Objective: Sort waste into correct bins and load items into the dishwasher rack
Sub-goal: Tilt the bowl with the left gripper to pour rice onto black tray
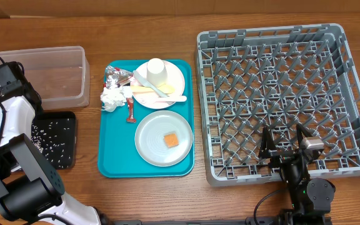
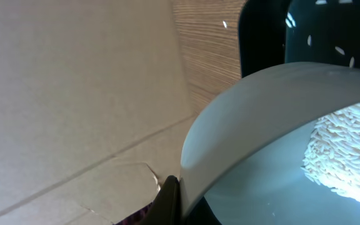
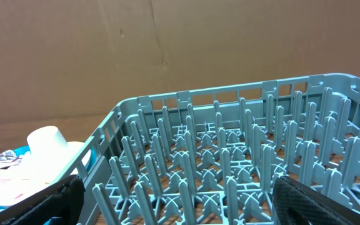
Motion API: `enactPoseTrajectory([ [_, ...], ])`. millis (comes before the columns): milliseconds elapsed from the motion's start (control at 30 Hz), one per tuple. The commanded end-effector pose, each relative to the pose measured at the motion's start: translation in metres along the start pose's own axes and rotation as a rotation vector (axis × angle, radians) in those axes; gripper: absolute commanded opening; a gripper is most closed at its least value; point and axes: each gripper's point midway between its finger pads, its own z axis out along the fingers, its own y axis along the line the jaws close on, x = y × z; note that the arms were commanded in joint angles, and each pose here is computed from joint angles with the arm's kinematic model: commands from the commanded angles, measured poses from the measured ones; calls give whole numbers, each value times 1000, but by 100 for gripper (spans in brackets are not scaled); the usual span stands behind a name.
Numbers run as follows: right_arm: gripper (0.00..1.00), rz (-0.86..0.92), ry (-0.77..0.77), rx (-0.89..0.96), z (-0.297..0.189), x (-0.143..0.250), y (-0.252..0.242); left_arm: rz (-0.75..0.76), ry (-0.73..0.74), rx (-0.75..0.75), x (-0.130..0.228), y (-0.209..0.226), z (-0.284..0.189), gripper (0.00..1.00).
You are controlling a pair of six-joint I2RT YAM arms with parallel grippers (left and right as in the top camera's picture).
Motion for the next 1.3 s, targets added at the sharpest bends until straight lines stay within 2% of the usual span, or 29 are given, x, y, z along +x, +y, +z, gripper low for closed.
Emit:
enactPoseTrajectory([
  [0, 100, -5, -6, -1, 0, 1, -1, -28, 49, -85, 3, 15, 1, 4],
  [133, 100, -5, -6, -1, 0, 1, -1, -222, 107, -227, 10, 46, -4, 4],
  [167, 100, -5, -6, -1, 0, 1, -1, -220, 107, -227, 10, 46, -4, 8],
  [200, 100, -5, -6, -1, 0, 1, -1, -215, 108, -225, 11, 45, -4, 25],
  [233, 100, -5, -6, -1, 0, 1, -1, -206, 110, -223, 11, 45, -4, 27],
  [267, 100, -5, -6, -1, 0, 1, -1, -191, 113, -219, 11, 44, -4, 11],
  [300, 100, -5, -6, -1, 0, 1, -1, -182, 115, -216, 12, 43, -4, 4],
  [1133, 100, -5, -6, -1, 0, 1, -1, -132, 104, -198, 8, 34, -10, 4],
  [1167, 100, -5, -6, -1, 0, 1, -1, -135, 103, -200, 7, 35, -10, 13],
  [1200, 100, -5, -6, -1, 0, 1, -1, -137, 101, -200, 7, 35, -10, 4],
  [1267, 100, -5, -6, -1, 0, 1, -1, -133, 103, -199, 7, 35, -10, 4],
])
